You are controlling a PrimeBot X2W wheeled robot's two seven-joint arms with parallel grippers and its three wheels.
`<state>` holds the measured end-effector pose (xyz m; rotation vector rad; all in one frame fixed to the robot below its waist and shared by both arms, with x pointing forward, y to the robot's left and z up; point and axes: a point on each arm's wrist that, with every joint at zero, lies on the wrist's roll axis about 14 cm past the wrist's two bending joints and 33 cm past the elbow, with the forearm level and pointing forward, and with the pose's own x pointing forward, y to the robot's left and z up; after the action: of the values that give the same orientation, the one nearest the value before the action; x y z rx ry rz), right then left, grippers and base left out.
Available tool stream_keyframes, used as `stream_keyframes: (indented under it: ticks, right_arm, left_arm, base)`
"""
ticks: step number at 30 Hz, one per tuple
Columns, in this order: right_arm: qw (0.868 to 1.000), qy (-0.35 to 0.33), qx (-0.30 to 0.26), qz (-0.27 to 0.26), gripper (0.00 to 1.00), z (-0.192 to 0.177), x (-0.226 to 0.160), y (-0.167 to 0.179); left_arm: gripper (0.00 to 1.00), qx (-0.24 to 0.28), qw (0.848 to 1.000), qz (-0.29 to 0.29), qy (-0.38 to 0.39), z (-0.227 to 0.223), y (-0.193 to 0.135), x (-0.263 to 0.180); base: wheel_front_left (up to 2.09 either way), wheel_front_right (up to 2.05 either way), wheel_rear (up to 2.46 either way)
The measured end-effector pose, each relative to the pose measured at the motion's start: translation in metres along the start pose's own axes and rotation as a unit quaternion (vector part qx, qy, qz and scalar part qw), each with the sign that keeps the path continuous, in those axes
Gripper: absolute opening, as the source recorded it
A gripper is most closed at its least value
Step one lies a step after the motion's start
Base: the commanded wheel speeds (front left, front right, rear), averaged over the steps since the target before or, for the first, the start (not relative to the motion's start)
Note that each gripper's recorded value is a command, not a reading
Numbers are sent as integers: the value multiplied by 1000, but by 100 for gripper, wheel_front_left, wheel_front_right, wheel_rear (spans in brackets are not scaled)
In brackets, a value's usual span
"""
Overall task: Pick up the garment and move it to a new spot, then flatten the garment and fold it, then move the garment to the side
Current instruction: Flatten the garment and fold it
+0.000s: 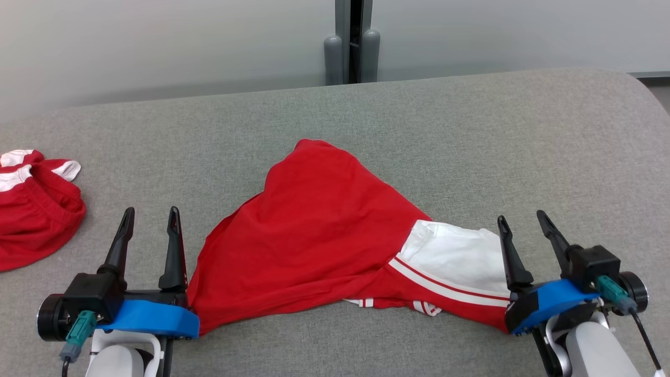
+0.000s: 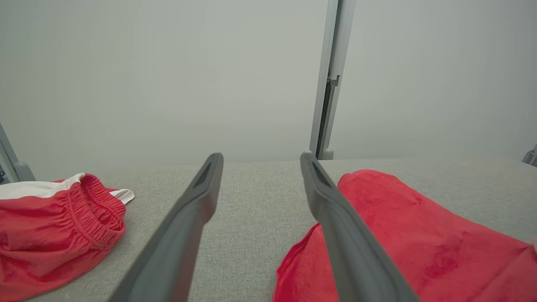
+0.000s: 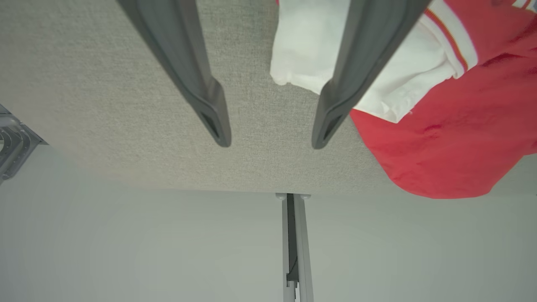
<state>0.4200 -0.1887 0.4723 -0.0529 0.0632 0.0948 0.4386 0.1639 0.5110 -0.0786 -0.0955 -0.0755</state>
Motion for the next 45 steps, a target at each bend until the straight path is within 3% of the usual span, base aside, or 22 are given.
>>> stream_keyframes:
  ticks: [5,12,18,19,20,26,31,34,39,45]
  right_arm:
    - [997,78,-5,17,100,-28,15,4]
    - [981,192,1,40,100,-81,13,14]
    - [973,226,5,55,100,-94,17,21]
    - [972,226,8,56,27,-95,18,22]
    - [972,227,12,57,0,-95,19,23]
    - [975,213,12,60,0,-90,28,22]
    - [991,120,-4,58,0,-50,49,16]
    - [994,81,-18,70,0,-33,49,21]
    - [993,50,-33,104,0,-24,30,38]
    - [988,51,-11,143,0,-34,-17,62]
  left_arm:
    - [100,0,1000,1,5,-4,2,3]
    - [100,-4,1000,5,12,-10,6,5]
    - [100,-5,1000,11,16,-14,9,4]
    - [100,-5,1000,11,17,-14,8,4]
    - [100,-7,1000,11,17,-15,8,4]
    - [100,-10,1000,13,15,-13,8,6]
    - [100,-11,1000,14,13,-12,9,6]
    - [100,-12,1000,14,12,-10,8,3]
    - [100,-13,1000,13,11,-8,6,-5]
    - [100,-18,1000,9,10,-6,2,-11]
  base:
    - [0,0,0]
    - [0,0,0]
    - [0,0,0]
    - [0,0,0]
    - [0,0,0]
    - [0,0,0]
    - [0,0,0]
    - [0,0,0]
    - [0,0,0]
    - [0,0,0]
